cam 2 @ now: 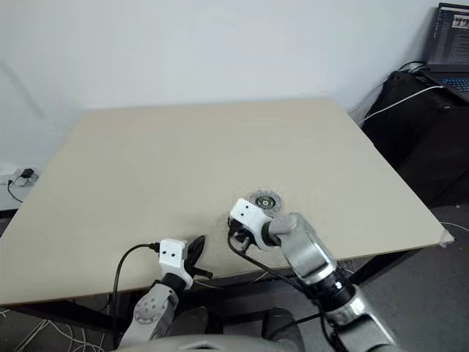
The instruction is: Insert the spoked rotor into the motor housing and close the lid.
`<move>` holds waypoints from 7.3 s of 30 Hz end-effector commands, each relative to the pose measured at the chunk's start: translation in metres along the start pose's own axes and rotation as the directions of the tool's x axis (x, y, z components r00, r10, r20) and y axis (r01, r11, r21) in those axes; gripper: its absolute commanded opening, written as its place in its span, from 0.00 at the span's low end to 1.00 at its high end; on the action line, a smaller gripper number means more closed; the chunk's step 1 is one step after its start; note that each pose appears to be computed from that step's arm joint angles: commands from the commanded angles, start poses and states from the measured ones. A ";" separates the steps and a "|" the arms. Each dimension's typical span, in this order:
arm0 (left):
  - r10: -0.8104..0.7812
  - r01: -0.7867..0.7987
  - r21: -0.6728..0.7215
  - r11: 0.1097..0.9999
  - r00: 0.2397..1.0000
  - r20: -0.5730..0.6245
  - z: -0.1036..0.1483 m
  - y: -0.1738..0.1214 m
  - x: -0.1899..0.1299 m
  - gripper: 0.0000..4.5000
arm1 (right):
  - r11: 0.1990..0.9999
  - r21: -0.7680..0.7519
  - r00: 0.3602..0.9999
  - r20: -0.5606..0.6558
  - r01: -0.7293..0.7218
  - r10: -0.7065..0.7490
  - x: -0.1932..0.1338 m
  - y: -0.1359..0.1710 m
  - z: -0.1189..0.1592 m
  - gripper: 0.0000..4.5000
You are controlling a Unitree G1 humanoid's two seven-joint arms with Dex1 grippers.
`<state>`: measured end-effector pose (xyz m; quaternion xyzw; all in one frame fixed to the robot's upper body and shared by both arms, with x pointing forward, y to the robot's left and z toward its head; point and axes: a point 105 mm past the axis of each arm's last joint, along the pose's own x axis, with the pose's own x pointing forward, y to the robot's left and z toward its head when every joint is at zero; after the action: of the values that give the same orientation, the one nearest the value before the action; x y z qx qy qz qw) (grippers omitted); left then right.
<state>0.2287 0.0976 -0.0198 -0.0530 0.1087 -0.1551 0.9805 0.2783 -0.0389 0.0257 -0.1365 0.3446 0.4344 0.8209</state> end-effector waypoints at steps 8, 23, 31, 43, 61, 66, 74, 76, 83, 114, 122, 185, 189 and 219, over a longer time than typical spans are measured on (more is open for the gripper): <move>0.002 -0.003 0.013 1.000 0.999 0.037 -0.002 0.006 -0.002 0.00 | 0.916 0.382 0.987 0.041 0.126 -0.153 0.011 -0.013 0.033 0.03; 0.012 -0.012 0.012 1.000 0.999 0.030 -0.011 0.009 0.000 0.00 | 0.833 0.526 0.977 0.014 0.173 -0.212 0.032 -0.019 0.040 0.10; 0.010 -0.010 0.009 1.000 1.000 0.019 -0.020 0.012 0.000 0.00 | 0.848 0.522 0.982 0.090 0.096 -0.166 0.034 -0.010 0.056 0.67; 0.005 -0.005 0.010 1.000 1.000 0.004 -0.035 0.018 0.001 0.00 | 0.976 0.175 0.891 0.413 0.128 -0.191 0.004 -0.008 0.103 0.67; 0.003 -0.003 0.024 1.000 1.000 0.012 -0.048 0.027 0.002 0.00 | 0.556 0.198 0.486 0.312 0.807 -0.817 -0.073 -0.109 0.033 0.01; 0.002 -0.003 0.026 1.000 1.000 0.015 -0.049 0.028 0.002 0.00 | 0.433 0.174 0.411 0.146 0.885 -0.900 -0.089 -0.119 -0.017 0.01; -0.015 0.015 0.036 0.999 1.000 0.016 -0.049 0.025 0.003 0.00 | 0.462 0.164 0.467 0.012 0.871 -0.884 -0.077 -0.109 -0.062 0.01; -0.016 0.015 0.040 0.999 1.000 0.019 -0.049 0.025 0.003 0.00 | 0.491 0.160 0.494 0.019 0.857 -0.869 -0.069 -0.107 -0.066 0.01; -0.021 0.017 0.079 0.997 0.998 0.054 -0.039 0.027 0.004 0.00 | 0.569 0.171 0.571 0.041 0.805 -0.820 -0.048 -0.102 -0.077 0.01; -0.074 0.050 0.125 0.991 0.978 0.197 0.006 0.005 -0.002 0.00 | 0.898 0.199 0.685 0.588 0.392 -0.429 -0.031 -0.053 0.011 0.01; -0.072 0.052 0.110 0.993 0.980 0.187 0.003 0.006 -0.002 0.00 | 0.905 0.174 0.745 0.518 0.389 -0.420 -0.019 -0.053 0.001 0.01; -0.076 0.061 0.093 0.994 0.984 0.161 -0.005 0.005 0.002 0.00 | 0.907 -0.007 0.745 0.573 0.422 -0.342 0.018 -0.066 0.027 0.01; -0.079 0.065 0.094 0.994 0.984 0.160 -0.005 0.005 0.002 0.00 | 0.924 -0.062 0.779 0.560 0.378 -0.281 0.024 -0.056 0.026 0.01; -0.081 0.069 0.082 0.994 0.985 0.152 -0.008 0.002 0.001 0.00 | 0.919 -0.327 0.924 0.372 0.222 -0.091 0.003 -0.045 0.048 0.95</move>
<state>0.2260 0.1018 -0.0328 -0.0277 0.0350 -0.1877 0.9812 0.3323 -0.0403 0.0455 -0.2247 0.1026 0.4377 0.8645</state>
